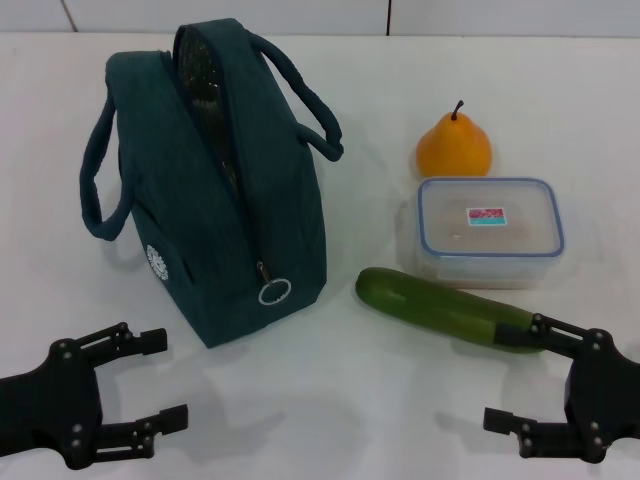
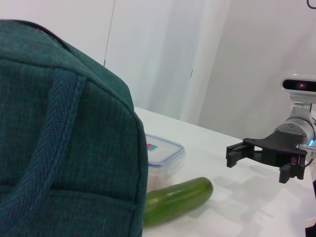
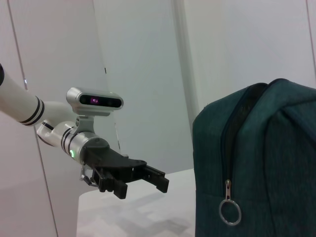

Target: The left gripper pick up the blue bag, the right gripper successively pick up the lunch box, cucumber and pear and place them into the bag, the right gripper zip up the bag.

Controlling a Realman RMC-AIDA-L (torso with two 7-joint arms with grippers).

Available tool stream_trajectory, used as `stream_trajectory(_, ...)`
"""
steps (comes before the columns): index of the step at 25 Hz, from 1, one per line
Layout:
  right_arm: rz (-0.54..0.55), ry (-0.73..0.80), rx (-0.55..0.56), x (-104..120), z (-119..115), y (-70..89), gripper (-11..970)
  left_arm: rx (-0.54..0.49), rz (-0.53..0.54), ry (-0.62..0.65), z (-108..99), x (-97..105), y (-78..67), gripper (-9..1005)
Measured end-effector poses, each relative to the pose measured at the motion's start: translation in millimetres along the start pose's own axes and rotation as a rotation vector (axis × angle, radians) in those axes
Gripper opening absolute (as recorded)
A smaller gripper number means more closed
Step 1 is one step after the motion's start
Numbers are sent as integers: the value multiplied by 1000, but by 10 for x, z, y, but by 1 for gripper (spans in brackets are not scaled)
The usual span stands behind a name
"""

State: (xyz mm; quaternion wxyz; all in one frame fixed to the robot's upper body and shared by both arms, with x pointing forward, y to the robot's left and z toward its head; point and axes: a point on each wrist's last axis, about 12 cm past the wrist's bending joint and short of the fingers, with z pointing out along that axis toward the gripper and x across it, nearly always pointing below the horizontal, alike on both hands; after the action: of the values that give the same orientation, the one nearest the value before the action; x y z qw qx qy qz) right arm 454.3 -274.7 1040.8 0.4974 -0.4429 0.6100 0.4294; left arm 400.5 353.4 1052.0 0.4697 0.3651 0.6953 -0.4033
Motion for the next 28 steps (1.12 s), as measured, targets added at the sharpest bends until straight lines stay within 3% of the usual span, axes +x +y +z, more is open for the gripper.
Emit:
stream_trajectory(14, 3, -11, 4, -8, 9, 0, 863, -12, -37, -30, -3, -31, 11, 873)
stream_trajectory(20, 4, -16, 6, -12, 17, -1, 864, -116, -415, -169, -237, -245, 200, 872)
stream_trajectory(24, 4, -16, 5, -11, 20, -1, 864, -124, -542, -221, -347, -410, 330, 871)
stream_trajectory(28, 4, -17, 4, -13, 25, -2, 864, -125, -592, -241, -429, -665, 462, 870)
